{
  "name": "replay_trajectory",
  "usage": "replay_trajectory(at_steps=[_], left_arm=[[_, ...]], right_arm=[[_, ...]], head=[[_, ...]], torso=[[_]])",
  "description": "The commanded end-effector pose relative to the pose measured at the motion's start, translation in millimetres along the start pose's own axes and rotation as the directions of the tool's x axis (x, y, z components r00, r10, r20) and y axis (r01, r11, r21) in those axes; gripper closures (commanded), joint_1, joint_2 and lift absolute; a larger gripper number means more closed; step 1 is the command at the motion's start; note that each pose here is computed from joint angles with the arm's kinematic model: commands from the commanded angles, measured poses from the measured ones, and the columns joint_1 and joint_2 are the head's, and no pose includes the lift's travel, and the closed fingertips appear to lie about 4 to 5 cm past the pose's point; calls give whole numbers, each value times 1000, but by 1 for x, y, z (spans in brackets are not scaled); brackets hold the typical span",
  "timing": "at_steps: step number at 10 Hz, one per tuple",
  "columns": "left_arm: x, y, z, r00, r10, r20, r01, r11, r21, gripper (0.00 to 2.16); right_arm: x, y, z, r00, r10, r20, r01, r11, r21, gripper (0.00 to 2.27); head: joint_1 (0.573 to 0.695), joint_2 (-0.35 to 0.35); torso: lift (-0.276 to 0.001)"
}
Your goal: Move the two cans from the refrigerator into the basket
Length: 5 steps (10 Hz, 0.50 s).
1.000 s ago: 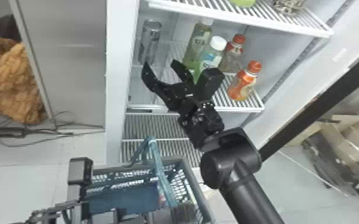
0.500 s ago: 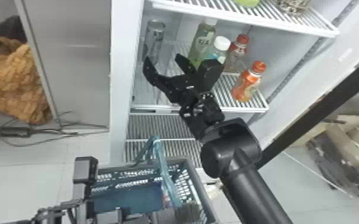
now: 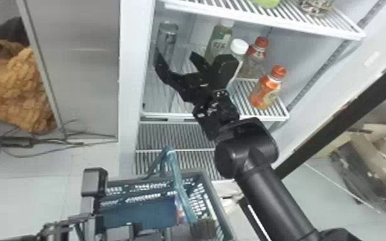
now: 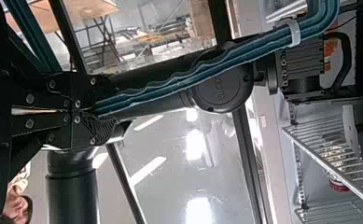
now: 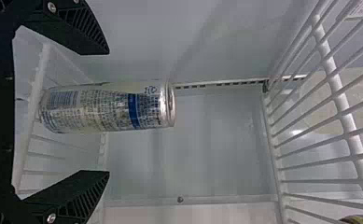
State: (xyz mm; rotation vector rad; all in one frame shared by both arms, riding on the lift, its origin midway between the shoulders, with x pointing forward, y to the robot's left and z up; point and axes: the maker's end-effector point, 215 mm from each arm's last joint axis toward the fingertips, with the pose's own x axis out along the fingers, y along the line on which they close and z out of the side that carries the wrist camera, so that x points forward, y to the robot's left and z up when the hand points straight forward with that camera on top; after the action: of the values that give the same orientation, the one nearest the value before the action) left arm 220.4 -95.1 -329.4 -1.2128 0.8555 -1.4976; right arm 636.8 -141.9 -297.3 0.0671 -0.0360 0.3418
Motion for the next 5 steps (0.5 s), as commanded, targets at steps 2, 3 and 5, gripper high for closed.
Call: replay_trajectory(at_steps=[2,3,5], left_arm=[[2,-1,0,1000,-3,-5,3,1000,4,1187],[2,-1,1,1000,-6,-5,6,1000,1,1187],[3,-1,1,1000,-5,-6,5,1000,1,1187]], right_arm=[[10,2,2,1000,2,4,-2,1000,-10,79],[15,1,4,1000,2,5,-1,1000,-13,78],[21,0,5,1000,-1,4,1,1000,-21,76]], head=[[695,-301],[695,-298],[695,-293]], torso=[[-276],[-276],[-276]])
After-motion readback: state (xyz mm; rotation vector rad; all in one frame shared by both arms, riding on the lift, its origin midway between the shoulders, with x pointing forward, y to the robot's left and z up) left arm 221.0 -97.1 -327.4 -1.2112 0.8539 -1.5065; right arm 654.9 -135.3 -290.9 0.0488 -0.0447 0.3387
